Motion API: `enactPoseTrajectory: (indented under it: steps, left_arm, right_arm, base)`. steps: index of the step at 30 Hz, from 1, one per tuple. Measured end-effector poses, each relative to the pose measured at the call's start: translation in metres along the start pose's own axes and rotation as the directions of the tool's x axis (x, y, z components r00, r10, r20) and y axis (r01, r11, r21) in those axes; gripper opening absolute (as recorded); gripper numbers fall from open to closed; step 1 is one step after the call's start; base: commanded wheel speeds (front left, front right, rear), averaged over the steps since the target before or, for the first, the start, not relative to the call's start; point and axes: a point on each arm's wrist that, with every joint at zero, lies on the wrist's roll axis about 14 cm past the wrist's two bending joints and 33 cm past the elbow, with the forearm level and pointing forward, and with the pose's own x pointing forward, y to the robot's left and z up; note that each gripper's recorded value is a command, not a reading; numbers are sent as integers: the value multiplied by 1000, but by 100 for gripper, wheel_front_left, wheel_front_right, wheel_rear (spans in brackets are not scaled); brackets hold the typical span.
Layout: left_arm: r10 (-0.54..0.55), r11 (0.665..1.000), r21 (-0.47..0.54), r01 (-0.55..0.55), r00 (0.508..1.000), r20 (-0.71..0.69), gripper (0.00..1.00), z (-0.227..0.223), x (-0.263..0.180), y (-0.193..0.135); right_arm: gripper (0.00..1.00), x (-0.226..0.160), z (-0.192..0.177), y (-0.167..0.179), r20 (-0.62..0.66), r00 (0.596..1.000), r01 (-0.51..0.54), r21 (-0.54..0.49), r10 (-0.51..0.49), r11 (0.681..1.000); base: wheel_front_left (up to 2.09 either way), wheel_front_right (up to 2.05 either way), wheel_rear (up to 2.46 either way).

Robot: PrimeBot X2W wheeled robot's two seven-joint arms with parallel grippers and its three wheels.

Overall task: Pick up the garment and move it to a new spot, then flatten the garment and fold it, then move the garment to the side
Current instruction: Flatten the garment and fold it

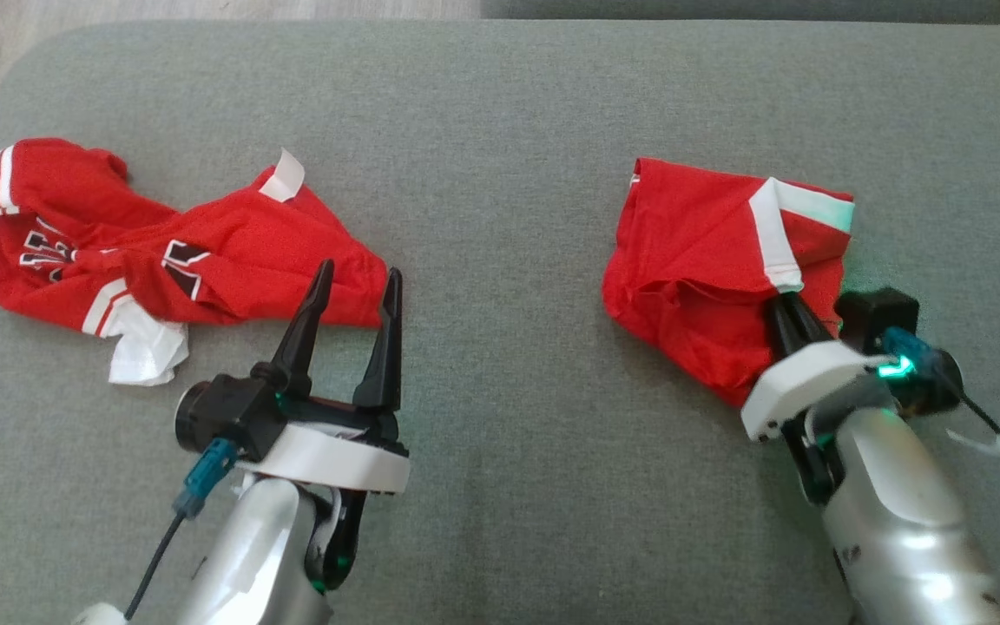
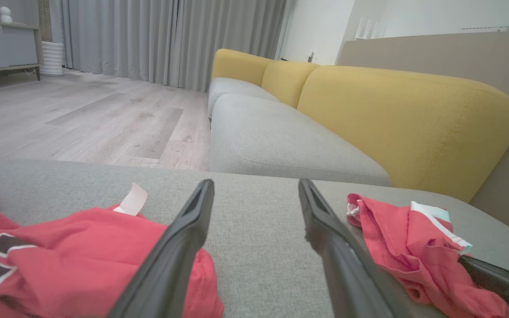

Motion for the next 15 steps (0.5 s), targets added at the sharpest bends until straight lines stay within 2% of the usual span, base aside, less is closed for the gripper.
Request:
enactPoseTrajectory:
  steps: [10, 15]
  left_arm:
    - [16, 1000, -12, -16, 1000, 9, 100, 5, -5, 2]
    - [54, 998, -18, -54, 999, -1, 100, 2, -10, 12]
  right_arm:
    - [0, 26, 53, 30, 128, 987, -90, -36, 94, 995]
    - [0, 46, 70, 46, 138, 980, -131, -78, 141, 988]
  base:
    - [0, 0, 0]
    - [0, 0, 0]
